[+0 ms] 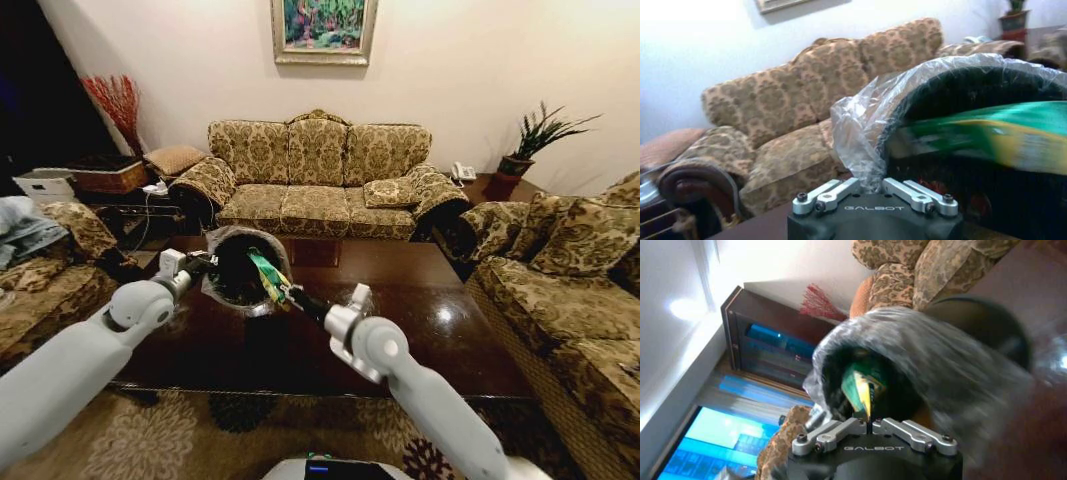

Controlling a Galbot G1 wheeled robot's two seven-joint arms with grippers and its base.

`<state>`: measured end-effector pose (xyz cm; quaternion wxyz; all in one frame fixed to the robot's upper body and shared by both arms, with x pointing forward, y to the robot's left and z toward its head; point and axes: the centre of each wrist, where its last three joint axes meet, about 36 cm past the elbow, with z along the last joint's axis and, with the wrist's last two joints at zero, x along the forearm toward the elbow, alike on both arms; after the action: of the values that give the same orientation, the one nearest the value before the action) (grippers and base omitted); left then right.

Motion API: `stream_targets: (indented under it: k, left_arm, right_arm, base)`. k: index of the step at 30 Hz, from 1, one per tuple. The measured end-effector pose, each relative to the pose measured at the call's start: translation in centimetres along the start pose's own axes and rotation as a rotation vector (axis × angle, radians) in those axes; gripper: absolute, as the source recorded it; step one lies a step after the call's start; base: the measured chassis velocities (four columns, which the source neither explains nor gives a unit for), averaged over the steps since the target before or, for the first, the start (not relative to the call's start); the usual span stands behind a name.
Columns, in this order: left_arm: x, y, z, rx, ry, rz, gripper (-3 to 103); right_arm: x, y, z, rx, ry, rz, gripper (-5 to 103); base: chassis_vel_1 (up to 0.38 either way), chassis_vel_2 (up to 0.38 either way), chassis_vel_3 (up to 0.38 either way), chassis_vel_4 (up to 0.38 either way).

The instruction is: Move to the front of the table and place the trash on the table into the trash bin.

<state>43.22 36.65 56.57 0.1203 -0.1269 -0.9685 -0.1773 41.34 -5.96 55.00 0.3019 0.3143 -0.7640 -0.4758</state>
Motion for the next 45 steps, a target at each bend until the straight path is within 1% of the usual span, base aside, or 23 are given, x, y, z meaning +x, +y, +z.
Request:
stream_targets:
  k: [4,5,6,8,14,16,18,20,22,23,25,26,27,30,31,32,33,34,35,37,38,40,45]
  left_arm:
    - [0.2,-0.4,0.0,-0.005,-0.022,0.035,0]
    - [0.2,-0.5,0.0,-0.005,-0.026,0.042,0]
    - [0.2,-0.5,0.1,-0.004,-0.025,0.045,0]
    - [0.2,-0.5,0.2,-0.002,-0.023,0.045,0]
    - [0.2,-0.2,0.4,0.023,-0.007,0.046,0]
    - [0.1,-0.2,0.4,0.028,-0.003,0.047,0]
    - [0.1,-0.2,0.5,0.034,0.003,0.045,0]
    - [0.1,-0.2,0.5,0.036,0.005,0.044,0]
    - [0.1,-0.1,0.5,0.04,0.009,0.04,0]
    - [0.1,-0.1,0.5,0.04,0.009,0.04,0]
    - [0.1,0.5,0.4,0.05,0.025,0.018,0]
    - [0.1,0.5,0.4,0.05,0.025,0.018,0]
    - [0.1,0.8,0.3,0.06,0.035,-0.003,0]
    - [0.6,2.4,-0.8,0.089,0.095,-0.107,0]
    - [0.6,2.4,-0.8,0.089,0.095,-0.107,0]
    - [0.8,2.9,-1.3,0.101,0.113,-0.132,0]
    - [1.2,3.8,-2.5,0.134,0.141,-0.172,0]
    - [1.4,4.3,-3.1,0.152,0.149,-0.184,0]
    - [1.4,4.3,-3.1,0.152,0.149,-0.184,0]
    - [1.9,5.6,-4.5,0.202,0.167,-0.204,0]
    - [2.1,6.1,-5.0,0.215,0.173,-0.215,0]
    - [2.3,6.4,-5.3,0.224,0.178,-0.225,0]
    - [3.3,7.4,-6.9,0.274,0.209,-0.246,0]
  right_arm:
    - [-2.0,0.6,-0.4,-0.005,-0.003,-0.027,-3]
    - [-2.6,0.8,-0.5,-0.003,-0.003,-0.037,2]
    - [-2.8,0.9,-0.6,0.001,-0.002,-0.047,13]
    - [-2.8,1.0,-0.6,0.005,-0.001,-0.051,13]
    - [-2.5,-0.4,-0.9,0.102,-0.03,-0.079,39]
    - [-2.4,-0.6,-1.0,0.114,-0.034,-0.081,39]
    - [-2.0,-1.2,-1.3,0.14,-0.036,-0.081,56]
    - [-1.8,-1.3,-1.4,0.148,-0.037,-0.082,56]
    - [-1.3,-1.7,-1.6,0.166,-0.036,-0.093,66]
    - [-1.3,-1.7,-1.6,0.166,-0.036,-0.093,66]
    - [-0.3,-2.5,-1.8,0.217,-0.02,-0.156,78]
    - [-0.3,-2.5,-1.8,0.217,-0.02,-0.156,78]
    - [0.1,-2.9,-1.8,0.248,-0.022,-0.189,83]
    - [2.4,-5.2,-2.4,0.508,-0.111,-0.267,97]
    - [2.4,-5.2,-2.4,0.508,-0.111,-0.267,97]
    - [2.9,-5.7,-2.8,0.596,-0.155,-0.265,97]
    - [3.9,-6.6,-3.7,0.769,-0.242,-0.231,99]
    - [4.5,-6.8,-4.1,0.843,-0.28,-0.199,100]
    - [4.5,-6.8,-4.1,0.843,-0.28,-0.199,100]
    - [6.5,-7.7,-5.1,0.994,-0.387,-0.081,100]
    - [7.4,-8.0,-5.4,1.035,-0.431,-0.026,100]
    - [7.9,-8.1,-5.6,1.055,-0.458,0.008,100]
    - [12.5,-9.0,-5.9,1.128,-0.622,0.242,100]
  base:
    - [0.0,0.0,0.0,0.0]
    - [0.0,0.0,0.0,0.0]
    - [0.0,0.0,0.0,0.0]
    - [0.0,0.0,0.0,0.0]
    - [0.0,0.0,0.0,0.0]
    - [0.0,0.0,0.0,0.0]
    - [0.0,0.0,0.0,0.0]
    - [0.0,0.0,0.0,0.0]
    - [0.0,0.0,0.0,0.0]
    - [0.0,0.0,0.0,0.0]
    - [0.0,0.0,0.0,0.0]
    - [0.0,0.0,0.0,0.0]
    - [0.0,0.0,0.0,0.0]
    - [0.0,0.0,0.0,0.0]
    - [0.0,0.0,0.0,0.0]
    - [0.0,0.0,0.0,0.0]
    - [0.0,0.0,0.0,0.0]
    - [0.0,0.0,0.0,0.0]
    - [0.0,0.0,0.0,0.0]
    - [0.0,0.0,0.0,0.0]
    - [0.0,0.0,0.0,0.0]
    - [0.0,0.0,0.0,0.0]
    - [0.0,0.0,0.0,0.0]
